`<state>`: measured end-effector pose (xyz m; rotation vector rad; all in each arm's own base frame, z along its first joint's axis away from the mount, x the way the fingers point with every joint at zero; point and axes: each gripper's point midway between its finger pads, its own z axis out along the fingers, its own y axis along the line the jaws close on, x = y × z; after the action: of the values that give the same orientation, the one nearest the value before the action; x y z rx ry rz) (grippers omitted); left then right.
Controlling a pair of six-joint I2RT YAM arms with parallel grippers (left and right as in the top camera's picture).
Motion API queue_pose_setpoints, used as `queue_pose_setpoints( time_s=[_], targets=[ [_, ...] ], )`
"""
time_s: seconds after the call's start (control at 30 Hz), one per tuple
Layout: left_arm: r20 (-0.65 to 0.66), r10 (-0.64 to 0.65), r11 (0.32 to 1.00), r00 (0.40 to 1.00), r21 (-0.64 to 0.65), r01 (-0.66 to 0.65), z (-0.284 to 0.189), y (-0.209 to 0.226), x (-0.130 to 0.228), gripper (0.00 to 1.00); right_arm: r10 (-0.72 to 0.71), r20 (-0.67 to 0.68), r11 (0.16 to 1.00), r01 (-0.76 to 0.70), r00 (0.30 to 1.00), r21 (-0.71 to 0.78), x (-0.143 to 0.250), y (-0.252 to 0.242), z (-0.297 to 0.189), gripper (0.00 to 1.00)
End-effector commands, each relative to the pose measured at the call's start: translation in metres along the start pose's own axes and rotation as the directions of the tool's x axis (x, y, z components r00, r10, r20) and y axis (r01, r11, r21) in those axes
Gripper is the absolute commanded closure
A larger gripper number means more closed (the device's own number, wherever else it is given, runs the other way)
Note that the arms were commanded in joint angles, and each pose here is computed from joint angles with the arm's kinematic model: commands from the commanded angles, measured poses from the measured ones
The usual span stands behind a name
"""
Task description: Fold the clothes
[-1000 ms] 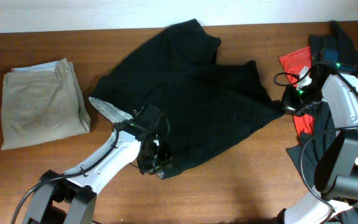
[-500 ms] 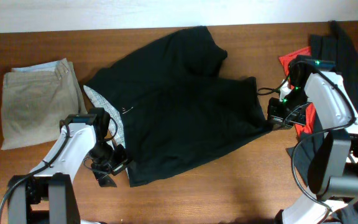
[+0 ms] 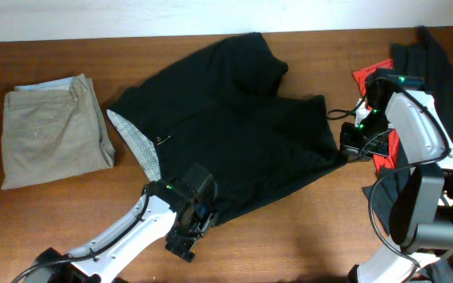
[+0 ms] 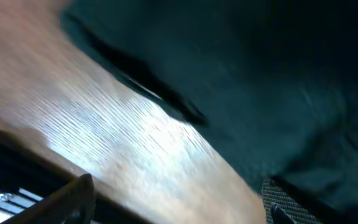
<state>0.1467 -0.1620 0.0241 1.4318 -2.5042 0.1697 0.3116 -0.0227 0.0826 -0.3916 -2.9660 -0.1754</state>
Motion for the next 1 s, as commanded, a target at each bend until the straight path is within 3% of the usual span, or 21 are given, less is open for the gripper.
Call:
queue_pose_setpoints(
  time_s=[0.0, 0.1, 0.17, 0.23, 0.33, 0.37, 0.43, 0.5, 0.53, 0.6, 0.67, 0.73, 0.8, 0.87, 0.9, 0.97],
  targets=[
    [0.216, -0.178, 0.984, 0.96, 0.054, 0.17, 0.001, 0.002, -0.039, 0.15, -0.016, 0.023, 1.0, 0.016, 1.0, 0.021, -0.003, -0.001, -0.006, 0.96],
    [0.361, -0.219, 0.975, 0.906, 0.123, 0.187, -0.007, -0.003, -0.066, 0.15, -0.016, 0.022, 1.0, 0.015, 1.0, 0.021, -0.002, -0.001, -0.006, 0.96],
    [0.354, -0.243, 0.969, 0.903, 0.141, 0.205, -0.002, -0.004, -0.067, 0.16, -0.016, 0.022, 1.0, 0.016, 1.0, 0.021, -0.002, -0.001, -0.006, 0.96],
    [0.319, -0.242, 0.968, 0.917, 0.146, 0.205, 0.012, 0.0, -0.065, 0.24, -0.016, 0.022, 1.0, 0.016, 1.0, 0.021, -0.002, -0.001, -0.006, 0.96],
    [0.3, -0.225, 0.97, 0.927, 0.158, 0.184, 0.021, 0.0, -0.065, 0.86, -0.016, 0.018, 1.0, 0.016, 1.0, 0.022, -0.001, -0.001, -0.006, 0.96],
    [0.308, -0.143, 0.983, 0.941, 0.156, 0.098, 0.016, -0.003, -0.063, 0.99, -0.016, 0.018, 1.0, 0.015, 1.0, 0.022, -0.001, -0.001, -0.006, 0.96],
    [0.336, 0.028, 0.98, 0.941, 0.178, -0.093, -0.011, -0.009, -0.059, 0.99, -0.005, 0.016, 1.0, 0.005, 1.0, 0.021, 0.0, -0.004, -0.008, 0.96],
    [0.413, 0.197, 0.94, 0.889, 0.18, -0.291, -0.058, 0.004, -0.056, 0.99, 0.073, 0.053, 0.997, -0.071, 0.996, -0.035, 0.003, -0.021, -0.026, 0.96],
    [0.454, 0.272, 0.891, 0.848, 0.214, -0.4, -0.083, 0.017, -0.051, 0.99, 0.127, 0.151, 0.991, -0.117, 0.98, -0.072, 0.01, -0.036, -0.058, 0.96],
    [0.466, 0.329, 0.831, 0.821, 0.271, -0.486, -0.101, 0.028, -0.041, 0.99, 0.14, 0.26, 0.989, -0.122, 0.955, -0.085, 0.021, -0.04, -0.09, 0.96],
    [0.495, 0.396, 0.726, 0.773, 0.347, -0.594, -0.129, 0.032, -0.024, 0.99, 0.13, 0.382, 0.991, -0.102, 0.915, -0.091, 0.038, -0.037, -0.124, 0.96],
    [0.563, 0.369, 0.707, 0.739, 0.346, -0.617, -0.162, 0.044, -0.026, 0.99, 0.114, 0.509, 0.993, -0.078, 0.853, -0.093, 0.048, -0.033, -0.159, 0.96],
    [0.597, 0.331, 0.723, 0.731, 0.337, -0.603, -0.171, 0.046, -0.033, 0.99, 0.093, 0.659, 0.992, -0.015, 0.746, -0.122, 0.035, -0.023, -0.201, 0.96],
    [0.652, 0.111, 0.797, 0.75, 0.393, -0.459, -0.185, 0.048, -0.06, 0.99, 0.062, 0.735, 0.981, 0.095, 0.675, -0.17, 0.012, -0.001, -0.221, 0.96],
    [0.715, -0.034, 0.815, 0.699, 0.425, -0.395, -0.202, 0.05, -0.08, 0.99, 0.011, 0.792, 0.972, 0.179, 0.611, -0.152, -0.006, 0.02, -0.235, 0.96],
    [0.798, -0.157, 0.822, 0.582, 0.432, -0.37, -0.226, 0.045, -0.101, 0.99, -0.064, 0.865, 0.946, 0.306, 0.498, -0.106, -0.036, 0.064, -0.253, 0.96]
  ],
)
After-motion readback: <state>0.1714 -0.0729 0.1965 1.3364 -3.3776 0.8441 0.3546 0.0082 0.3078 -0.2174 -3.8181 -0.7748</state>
